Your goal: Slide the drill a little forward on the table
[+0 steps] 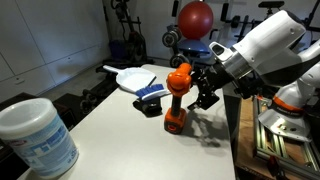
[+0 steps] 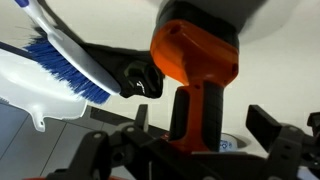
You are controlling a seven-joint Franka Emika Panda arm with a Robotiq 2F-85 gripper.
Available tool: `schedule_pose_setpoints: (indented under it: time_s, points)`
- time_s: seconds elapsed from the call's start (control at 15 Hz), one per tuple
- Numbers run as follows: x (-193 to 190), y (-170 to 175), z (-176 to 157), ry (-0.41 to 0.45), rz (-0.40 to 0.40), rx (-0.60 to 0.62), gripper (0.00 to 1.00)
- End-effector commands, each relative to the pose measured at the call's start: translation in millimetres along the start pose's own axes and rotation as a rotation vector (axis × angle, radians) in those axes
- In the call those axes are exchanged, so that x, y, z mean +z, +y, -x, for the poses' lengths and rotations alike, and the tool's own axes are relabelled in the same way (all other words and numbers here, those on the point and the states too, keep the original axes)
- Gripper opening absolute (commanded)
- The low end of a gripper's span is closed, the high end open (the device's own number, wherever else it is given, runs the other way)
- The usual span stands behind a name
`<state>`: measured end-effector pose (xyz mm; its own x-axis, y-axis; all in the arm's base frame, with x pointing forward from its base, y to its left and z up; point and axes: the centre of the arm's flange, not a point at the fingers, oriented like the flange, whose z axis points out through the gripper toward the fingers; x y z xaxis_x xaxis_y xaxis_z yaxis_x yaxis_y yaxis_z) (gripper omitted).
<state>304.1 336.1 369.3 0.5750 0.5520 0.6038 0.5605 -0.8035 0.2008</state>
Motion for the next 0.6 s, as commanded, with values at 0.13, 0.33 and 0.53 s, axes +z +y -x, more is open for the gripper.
schedule_pose_setpoints:
  time_s: [0.13, 0.33, 0.53]
  points:
    - [10, -5, -8, 0.040, -0.015, 0.097, 1.00]
    - [13, -6, -9, 0.039, -0.038, 0.158, 1.00]
    - [19, -10, -9, 0.034, -0.068, 0.195, 1.00]
